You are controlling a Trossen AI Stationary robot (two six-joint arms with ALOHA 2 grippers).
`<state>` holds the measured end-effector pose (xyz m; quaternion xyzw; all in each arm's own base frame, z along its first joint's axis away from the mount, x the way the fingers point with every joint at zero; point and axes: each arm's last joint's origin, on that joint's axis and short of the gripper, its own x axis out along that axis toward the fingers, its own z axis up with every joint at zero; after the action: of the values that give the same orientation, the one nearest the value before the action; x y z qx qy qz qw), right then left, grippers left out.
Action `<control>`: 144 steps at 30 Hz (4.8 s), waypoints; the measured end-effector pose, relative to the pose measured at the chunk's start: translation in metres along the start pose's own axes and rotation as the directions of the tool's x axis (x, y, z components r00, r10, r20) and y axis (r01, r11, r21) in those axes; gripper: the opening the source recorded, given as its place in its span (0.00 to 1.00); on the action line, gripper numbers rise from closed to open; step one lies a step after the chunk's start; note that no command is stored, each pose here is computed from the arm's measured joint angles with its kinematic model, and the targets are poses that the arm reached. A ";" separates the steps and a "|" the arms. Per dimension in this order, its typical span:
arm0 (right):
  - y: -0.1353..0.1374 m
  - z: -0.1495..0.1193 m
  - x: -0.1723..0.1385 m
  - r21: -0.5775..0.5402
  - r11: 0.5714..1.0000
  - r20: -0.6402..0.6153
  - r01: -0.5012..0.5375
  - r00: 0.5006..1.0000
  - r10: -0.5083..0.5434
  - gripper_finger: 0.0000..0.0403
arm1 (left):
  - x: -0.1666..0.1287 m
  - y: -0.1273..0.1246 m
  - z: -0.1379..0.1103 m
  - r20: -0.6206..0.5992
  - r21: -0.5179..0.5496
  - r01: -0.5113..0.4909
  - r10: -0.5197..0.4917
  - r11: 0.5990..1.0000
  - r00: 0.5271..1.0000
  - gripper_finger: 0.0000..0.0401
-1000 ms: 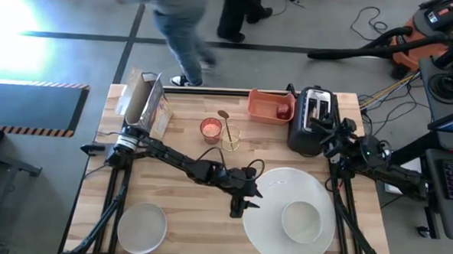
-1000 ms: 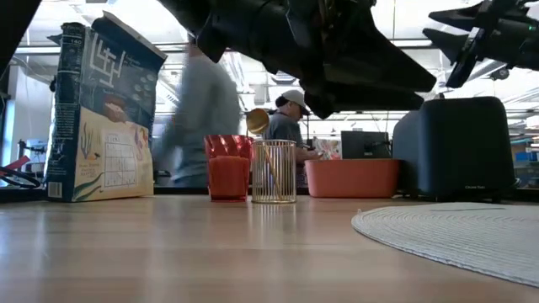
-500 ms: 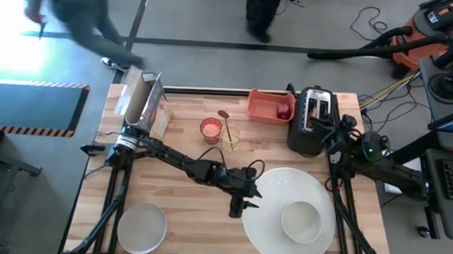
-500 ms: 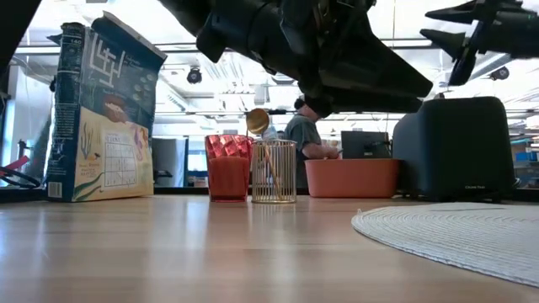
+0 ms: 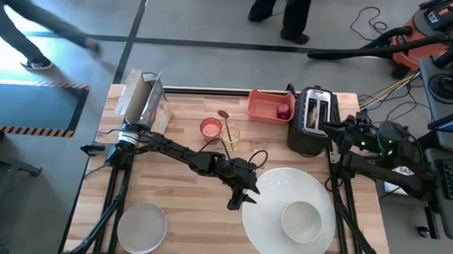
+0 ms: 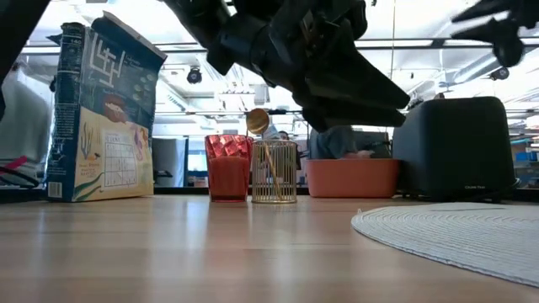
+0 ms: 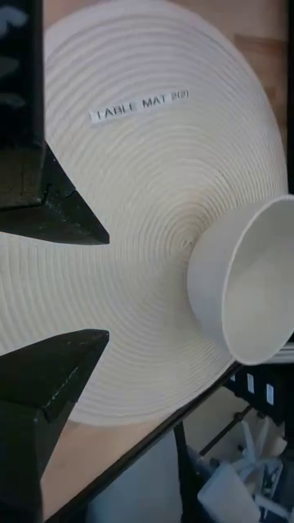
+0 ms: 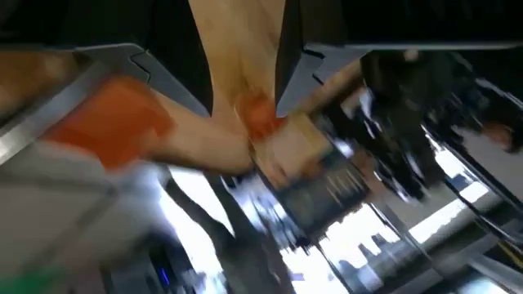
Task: Arrange a breakfast setting
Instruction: Move the white placemat to the center of the table
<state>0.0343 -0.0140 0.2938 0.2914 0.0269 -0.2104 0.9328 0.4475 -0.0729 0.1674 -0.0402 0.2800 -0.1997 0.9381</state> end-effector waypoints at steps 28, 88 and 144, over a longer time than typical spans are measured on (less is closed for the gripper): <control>0.022 0.035 -0.002 -0.120 0.893 -0.614 0.433 0.675 -0.409 0.31 | -0.008 0.025 0.003 0.034 0.166 -0.044 0.039 0.985 0.999 0.41; 0.135 -0.058 0.112 -0.372 0.927 -0.831 0.038 0.432 -0.351 0.30 | 0.035 0.009 -0.024 -0.100 0.065 -0.034 0.040 0.997 0.994 0.41; 0.164 -0.108 0.083 -0.398 0.916 -0.856 0.049 0.338 -0.391 0.27 | -0.007 -0.020 -0.061 -0.687 -0.035 -0.113 0.059 0.993 0.724 0.41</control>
<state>0.1843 0.1367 0.2771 0.2056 0.6150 -0.1297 0.7501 0.4020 -0.0864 0.1230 0.0145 0.6146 -0.1462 0.7751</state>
